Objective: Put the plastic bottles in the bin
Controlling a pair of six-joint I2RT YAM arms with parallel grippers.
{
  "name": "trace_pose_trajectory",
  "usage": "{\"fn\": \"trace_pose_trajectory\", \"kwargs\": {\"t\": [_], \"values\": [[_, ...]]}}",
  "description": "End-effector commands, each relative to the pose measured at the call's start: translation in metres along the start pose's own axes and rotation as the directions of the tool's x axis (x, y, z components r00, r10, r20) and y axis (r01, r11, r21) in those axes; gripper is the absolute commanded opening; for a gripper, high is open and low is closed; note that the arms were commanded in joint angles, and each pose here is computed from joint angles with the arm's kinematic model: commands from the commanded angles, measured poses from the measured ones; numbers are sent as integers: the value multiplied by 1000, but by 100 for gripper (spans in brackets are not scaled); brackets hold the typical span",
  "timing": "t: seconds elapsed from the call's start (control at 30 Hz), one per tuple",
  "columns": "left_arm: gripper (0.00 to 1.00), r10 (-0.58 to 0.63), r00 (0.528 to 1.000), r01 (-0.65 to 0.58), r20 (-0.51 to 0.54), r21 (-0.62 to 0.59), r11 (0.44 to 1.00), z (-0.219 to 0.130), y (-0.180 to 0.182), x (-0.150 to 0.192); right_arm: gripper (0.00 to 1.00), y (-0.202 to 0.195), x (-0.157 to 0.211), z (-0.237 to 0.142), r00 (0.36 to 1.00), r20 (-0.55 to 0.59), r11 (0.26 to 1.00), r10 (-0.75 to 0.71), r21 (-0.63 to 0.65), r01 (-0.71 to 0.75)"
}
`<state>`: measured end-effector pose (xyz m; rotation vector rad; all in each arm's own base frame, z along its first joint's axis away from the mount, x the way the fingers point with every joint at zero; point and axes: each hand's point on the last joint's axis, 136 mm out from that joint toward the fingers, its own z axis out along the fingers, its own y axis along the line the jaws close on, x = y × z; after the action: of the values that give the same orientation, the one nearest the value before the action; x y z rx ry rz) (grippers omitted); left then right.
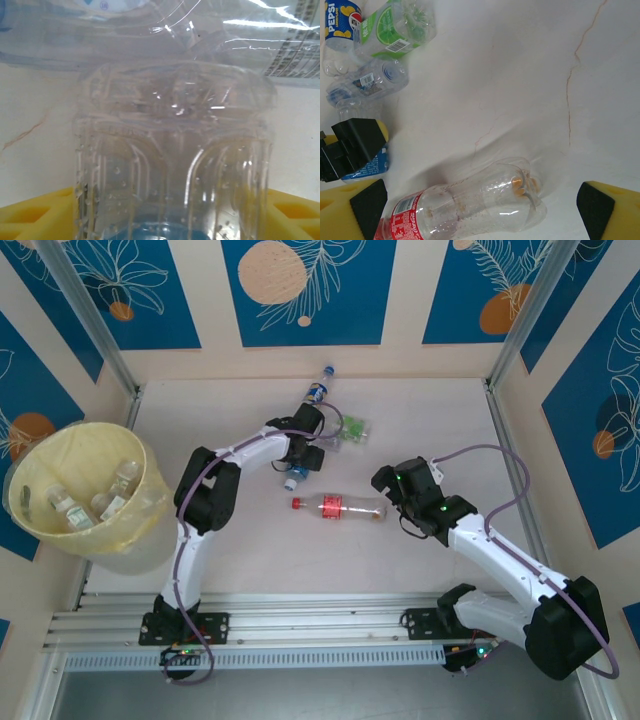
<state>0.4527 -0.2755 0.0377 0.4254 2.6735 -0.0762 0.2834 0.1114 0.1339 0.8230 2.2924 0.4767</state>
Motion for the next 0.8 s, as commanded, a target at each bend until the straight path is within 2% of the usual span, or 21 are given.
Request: {"fn": "trace_pose_trajectory", "kwargs": {"t": [0.0,0.13,0.23,0.33,0.43,0.53,0.63,0.7,0.77], "values": [[69,31,999,-31,21,5,1000,-9,-7,-8,99,-5,0,0,1000,5,1000,25,14,-25],[61,35,999,-36,37,25,999,-17,-11,-11,100,-4,0,2,1000,0,1000,12,13,-12],[58,36,999,-38,39,42,998,-21,-13,-10,100,-4,0,3,1000,0,1000,-9,15,9],[48,38,998,-40,45,43,998,-26,-12,-10,100,-3,-3,2,1000,8,1000,-20,14,20],[43,38,997,-41,65,44,998,-34,-10,-10,100,1,-6,1,999,17,999,-49,3,49],[31,57,996,-62,75,67,996,-42,-13,-10,100,6,-10,1,996,32,996,-89,-11,89],[11,56,993,-66,103,95,993,-56,-15,-11,100,11,-14,0,988,49,989,-144,-27,146],[2,50,991,-66,128,118,991,-67,-18,-12,100,16,-16,-2,983,58,983,-176,-41,178],[0,45,986,-69,159,145,987,-81,-19,-13,100,23,-18,-4,975,66,973,-214,-69,218]]}}
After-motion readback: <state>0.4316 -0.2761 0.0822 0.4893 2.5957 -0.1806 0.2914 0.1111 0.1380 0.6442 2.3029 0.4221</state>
